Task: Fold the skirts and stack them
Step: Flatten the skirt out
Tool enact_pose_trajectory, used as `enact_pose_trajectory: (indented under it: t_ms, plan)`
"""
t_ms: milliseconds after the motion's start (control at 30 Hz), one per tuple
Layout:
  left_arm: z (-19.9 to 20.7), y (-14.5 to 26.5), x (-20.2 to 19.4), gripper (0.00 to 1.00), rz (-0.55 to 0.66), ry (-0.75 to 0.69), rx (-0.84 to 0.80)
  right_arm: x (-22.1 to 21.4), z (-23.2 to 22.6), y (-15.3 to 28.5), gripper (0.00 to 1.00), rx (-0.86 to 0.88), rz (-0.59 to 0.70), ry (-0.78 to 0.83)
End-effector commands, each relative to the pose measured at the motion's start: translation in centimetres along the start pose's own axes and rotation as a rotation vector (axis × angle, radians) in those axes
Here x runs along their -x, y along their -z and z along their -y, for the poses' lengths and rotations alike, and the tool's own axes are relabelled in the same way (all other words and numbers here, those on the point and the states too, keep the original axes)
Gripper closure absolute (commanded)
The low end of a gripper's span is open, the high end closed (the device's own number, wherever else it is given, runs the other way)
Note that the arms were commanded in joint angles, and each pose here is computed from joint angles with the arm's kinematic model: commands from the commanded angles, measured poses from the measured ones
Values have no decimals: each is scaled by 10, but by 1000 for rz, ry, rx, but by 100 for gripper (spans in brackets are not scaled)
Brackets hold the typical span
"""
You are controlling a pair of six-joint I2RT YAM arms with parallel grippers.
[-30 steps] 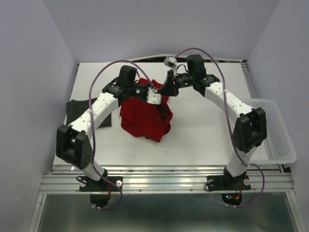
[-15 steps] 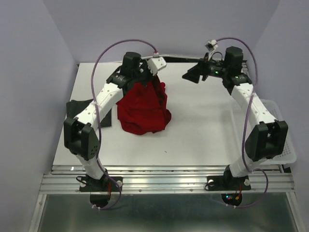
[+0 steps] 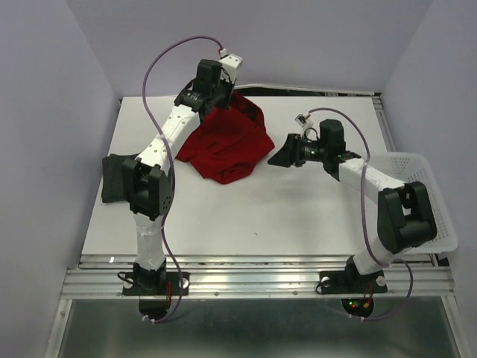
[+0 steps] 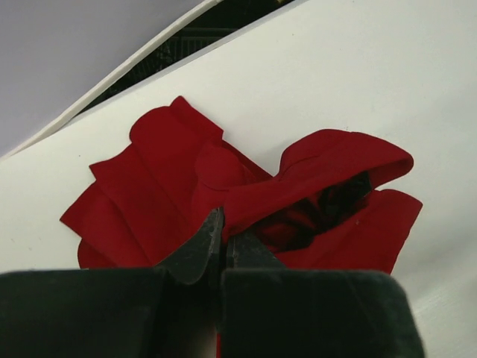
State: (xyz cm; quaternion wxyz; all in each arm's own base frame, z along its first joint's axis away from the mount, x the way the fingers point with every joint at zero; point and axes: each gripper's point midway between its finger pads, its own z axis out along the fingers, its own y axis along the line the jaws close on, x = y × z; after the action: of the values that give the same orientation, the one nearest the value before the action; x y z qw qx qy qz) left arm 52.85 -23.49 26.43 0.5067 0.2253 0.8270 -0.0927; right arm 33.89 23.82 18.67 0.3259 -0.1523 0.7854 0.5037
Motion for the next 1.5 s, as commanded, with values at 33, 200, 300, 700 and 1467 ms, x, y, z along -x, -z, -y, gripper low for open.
enact_pose_trajectory:
  t_ms: [33, 200, 300, 700, 1467]
  plan:
    - [-2, 26, 45, 100, 120, 39, 17, 42, 51, -25, 27, -154, 116, -18]
    - [-6, 29, 41, 100, 110, 21, 9, 57, 70, -40, 23, -127, 188, -45]
    - [-6, 33, 39, 100, 112, 15, -33, 66, 78, -49, 22, -65, 223, 8]
    - [-15, 39, 27, 100, 64, -53, -201, 64, 111, -76, 14, 110, 133, 258]
    - [-85, 92, 100, 100, 237, -97, 106, 198, 51, 14, 99, -136, 263, 529]
